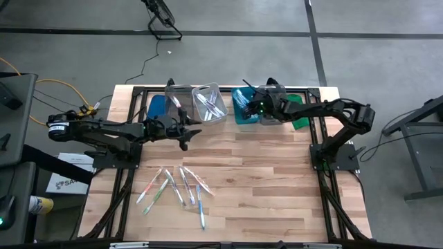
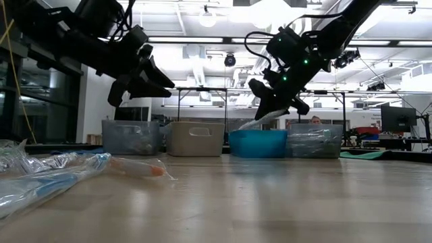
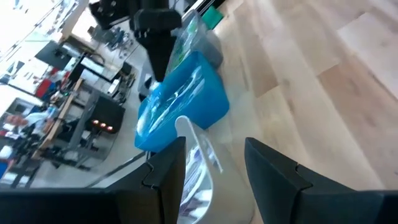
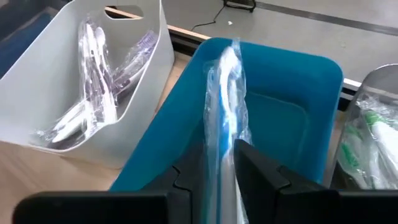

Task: Pick & Place Toothbrushes
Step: Put the blue toothbrush into the blue bin

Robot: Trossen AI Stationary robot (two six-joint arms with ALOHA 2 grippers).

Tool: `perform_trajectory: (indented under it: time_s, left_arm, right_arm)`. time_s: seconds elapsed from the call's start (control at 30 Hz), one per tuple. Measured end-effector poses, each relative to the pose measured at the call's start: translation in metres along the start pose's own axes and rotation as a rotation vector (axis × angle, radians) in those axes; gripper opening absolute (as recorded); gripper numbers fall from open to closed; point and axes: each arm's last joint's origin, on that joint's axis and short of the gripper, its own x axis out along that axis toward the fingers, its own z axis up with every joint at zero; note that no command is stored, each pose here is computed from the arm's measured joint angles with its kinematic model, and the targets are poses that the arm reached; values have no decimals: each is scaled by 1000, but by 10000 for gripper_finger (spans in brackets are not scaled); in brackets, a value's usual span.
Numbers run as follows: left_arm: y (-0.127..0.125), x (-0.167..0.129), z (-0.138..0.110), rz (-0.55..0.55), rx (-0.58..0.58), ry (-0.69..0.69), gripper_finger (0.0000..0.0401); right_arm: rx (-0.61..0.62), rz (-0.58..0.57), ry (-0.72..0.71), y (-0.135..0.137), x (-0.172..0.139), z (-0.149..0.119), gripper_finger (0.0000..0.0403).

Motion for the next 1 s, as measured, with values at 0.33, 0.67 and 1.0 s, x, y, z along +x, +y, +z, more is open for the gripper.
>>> perform_trajectory:
  time_s: [0.33, 0.67, 1.0]
  left_arm:
    - [0, 0, 0, -16, -1, -17, 158]
    - [0, 0, 1, -15, 0, -17, 158]
    - [0, 0, 1, -15, 2, -17, 158]
  right_arm:
    - [26, 36, -16, -1, -4, 6, 163]
    - [26, 176, 11, -8, -14, 19, 77]
    - [-49, 210, 110, -8, -16, 23, 3]
